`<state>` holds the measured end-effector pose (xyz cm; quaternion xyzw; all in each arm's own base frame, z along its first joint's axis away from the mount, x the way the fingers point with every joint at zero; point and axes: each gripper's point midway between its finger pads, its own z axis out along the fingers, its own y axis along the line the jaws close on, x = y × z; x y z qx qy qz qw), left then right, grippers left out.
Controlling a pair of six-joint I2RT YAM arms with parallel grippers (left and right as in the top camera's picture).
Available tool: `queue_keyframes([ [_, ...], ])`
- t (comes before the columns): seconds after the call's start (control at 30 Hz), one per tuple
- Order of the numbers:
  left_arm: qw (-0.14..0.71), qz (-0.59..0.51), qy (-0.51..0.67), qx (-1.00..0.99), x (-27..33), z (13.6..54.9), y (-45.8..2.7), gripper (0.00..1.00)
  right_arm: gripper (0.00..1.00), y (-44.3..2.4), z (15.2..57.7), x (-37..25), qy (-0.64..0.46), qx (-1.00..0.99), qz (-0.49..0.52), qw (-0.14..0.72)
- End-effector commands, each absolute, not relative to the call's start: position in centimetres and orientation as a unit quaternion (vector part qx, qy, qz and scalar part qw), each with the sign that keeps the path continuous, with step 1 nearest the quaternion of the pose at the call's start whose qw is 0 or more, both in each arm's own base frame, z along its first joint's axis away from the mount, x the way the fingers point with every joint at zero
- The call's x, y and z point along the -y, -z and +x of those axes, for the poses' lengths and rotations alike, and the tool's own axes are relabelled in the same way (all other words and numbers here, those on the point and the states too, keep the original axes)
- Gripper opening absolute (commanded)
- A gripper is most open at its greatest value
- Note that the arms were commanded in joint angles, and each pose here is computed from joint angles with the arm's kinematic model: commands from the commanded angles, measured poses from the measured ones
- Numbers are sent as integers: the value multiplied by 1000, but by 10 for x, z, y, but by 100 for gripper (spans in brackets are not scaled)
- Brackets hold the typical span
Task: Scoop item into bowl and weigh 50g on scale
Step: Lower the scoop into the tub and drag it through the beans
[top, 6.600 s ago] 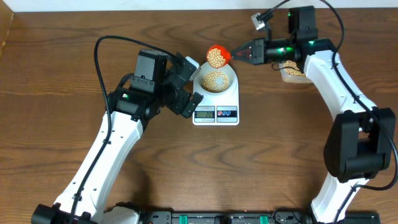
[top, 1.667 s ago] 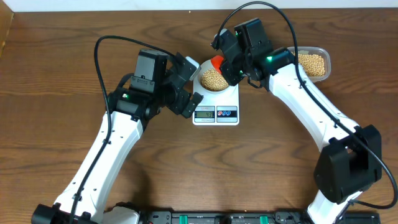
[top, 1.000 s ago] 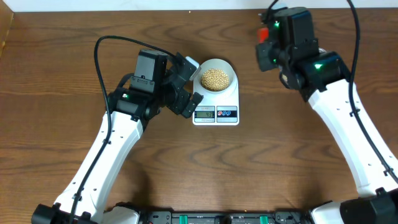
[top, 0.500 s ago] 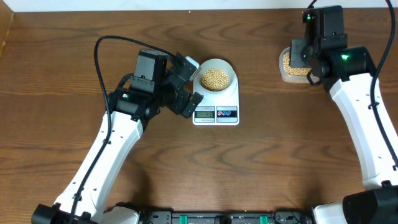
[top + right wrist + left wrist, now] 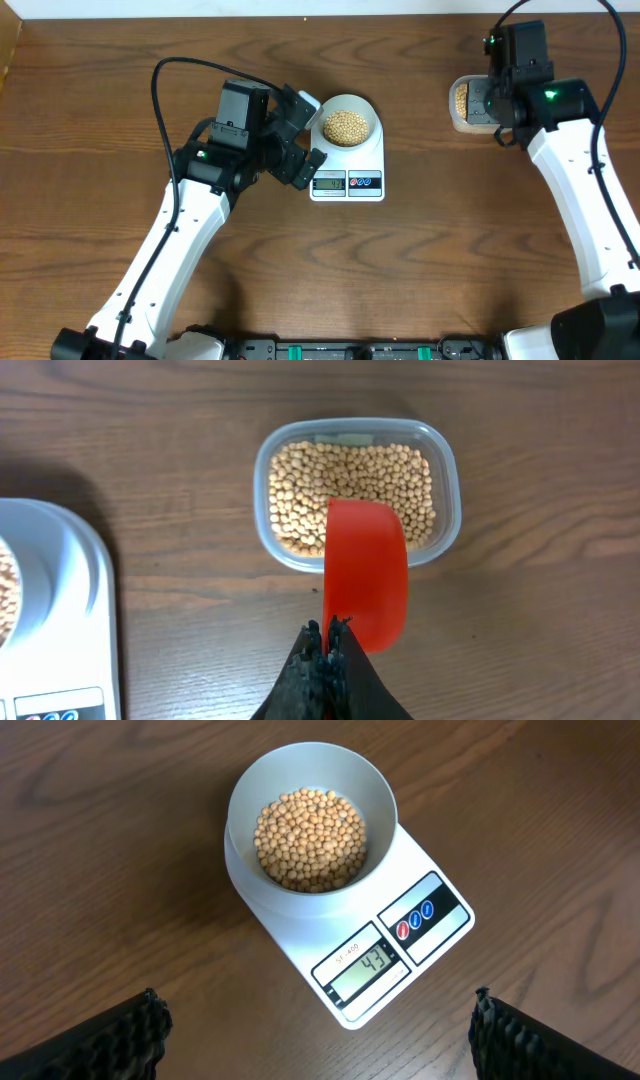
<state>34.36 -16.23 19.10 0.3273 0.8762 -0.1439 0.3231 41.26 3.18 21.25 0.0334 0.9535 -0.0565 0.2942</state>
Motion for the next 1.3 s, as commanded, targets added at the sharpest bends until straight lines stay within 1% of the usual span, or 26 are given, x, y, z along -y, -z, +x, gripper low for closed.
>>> queue_keyframes([
  [0.0, 318, 327, 141, -879, 161, 344, -187, 98, 1, -194, 416, -17, 64, -957, 67, 275],
  [0.33, 318, 327, 141, -879, 161, 344, -187, 98, 1, -177, 426, 3, 59, -962, 64, 260],
  [0.47, 318, 327, 141, -879, 161, 344, -187, 98, 1, -169, 431, 2, 31, -965, 63, 254],
  [0.57, 318, 327, 141, -879, 161, 344, -187, 98, 1, -159, 435, 2, 13, -967, 66, 246],
  [0.9, 318, 327, 141, -879, 161, 344, -187, 98, 1, -117, 463, 2, 14, -968, 67, 239],
  [1.0, 318, 327, 141, -879, 161, 344, -187, 98, 1, -113, 475, 2, 13, -965, 67, 254],
  [1.27, 318, 327, 141, -879, 161, 344, -187, 98, 1, -116, 481, 6, 14, -961, 71, 267],
])
